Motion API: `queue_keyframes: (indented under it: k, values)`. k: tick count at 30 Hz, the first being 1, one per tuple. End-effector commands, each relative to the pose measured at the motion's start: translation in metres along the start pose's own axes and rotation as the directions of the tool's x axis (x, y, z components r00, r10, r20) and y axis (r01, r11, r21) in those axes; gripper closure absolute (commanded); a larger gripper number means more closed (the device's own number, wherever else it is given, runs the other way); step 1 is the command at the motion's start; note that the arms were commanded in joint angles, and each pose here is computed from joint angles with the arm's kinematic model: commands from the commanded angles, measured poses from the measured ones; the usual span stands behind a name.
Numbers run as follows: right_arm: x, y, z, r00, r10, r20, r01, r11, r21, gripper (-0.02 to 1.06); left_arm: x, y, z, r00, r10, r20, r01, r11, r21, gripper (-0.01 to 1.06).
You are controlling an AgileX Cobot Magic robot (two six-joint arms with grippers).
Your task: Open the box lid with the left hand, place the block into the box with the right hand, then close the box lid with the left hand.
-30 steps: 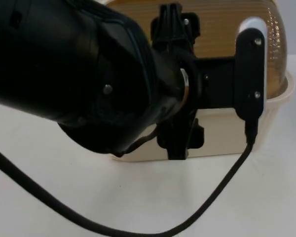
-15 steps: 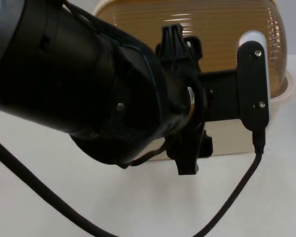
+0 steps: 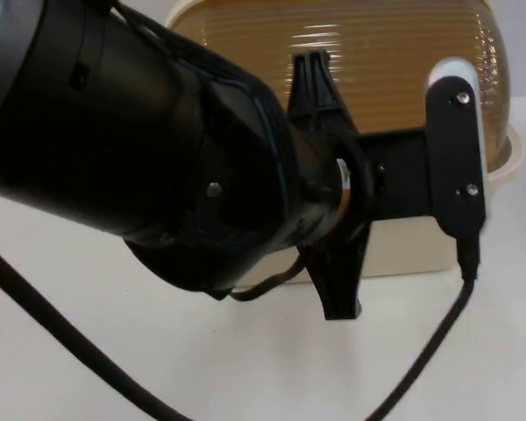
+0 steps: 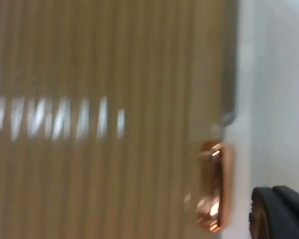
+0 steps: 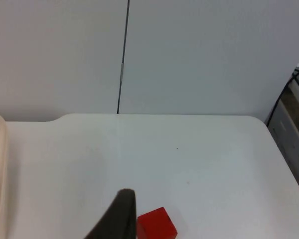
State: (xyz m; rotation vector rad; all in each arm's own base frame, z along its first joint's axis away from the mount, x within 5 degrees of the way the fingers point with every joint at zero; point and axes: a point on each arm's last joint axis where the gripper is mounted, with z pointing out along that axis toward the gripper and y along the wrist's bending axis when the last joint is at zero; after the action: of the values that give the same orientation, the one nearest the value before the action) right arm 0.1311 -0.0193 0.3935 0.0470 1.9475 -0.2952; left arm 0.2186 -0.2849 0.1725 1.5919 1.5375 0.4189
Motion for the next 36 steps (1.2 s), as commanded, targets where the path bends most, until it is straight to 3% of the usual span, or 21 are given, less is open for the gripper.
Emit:
queue_keyframes:
  k: [1, 14, 28, 36]
  values:
    - [-0.003, -0.001, -0.002, 1.000, -0.004, 0.021, 0.004, 1.000, 0.007, -0.01, -0.005, -0.003, 0.000, 0.999, -0.016, 0.043, 0.014, 0.999, 0.051, 1.05]
    - [-0.003, -0.001, -0.002, 1.000, -0.004, 0.021, 0.004, 1.000, 0.007, -0.01, -0.024, 0.004, 0.018, 0.998, -0.026, 0.060, 0.025, 1.000, 0.018, 1.05]
    - [-0.003, -0.001, -0.002, 1.000, 0.000, 0.021, 0.000, 1.000, 0.007, -0.01, -0.007, 0.016, 0.027, 0.999, -0.039, 0.015, 0.039, 0.999, 0.005, 1.05]
    - [-0.003, -0.001, -0.002, 1.000, 0.000, 0.023, 0.000, 1.000, 0.006, -0.01, -0.007, 0.013, 0.027, 0.998, -0.056, 0.012, 0.056, 0.998, 0.042, 1.05]
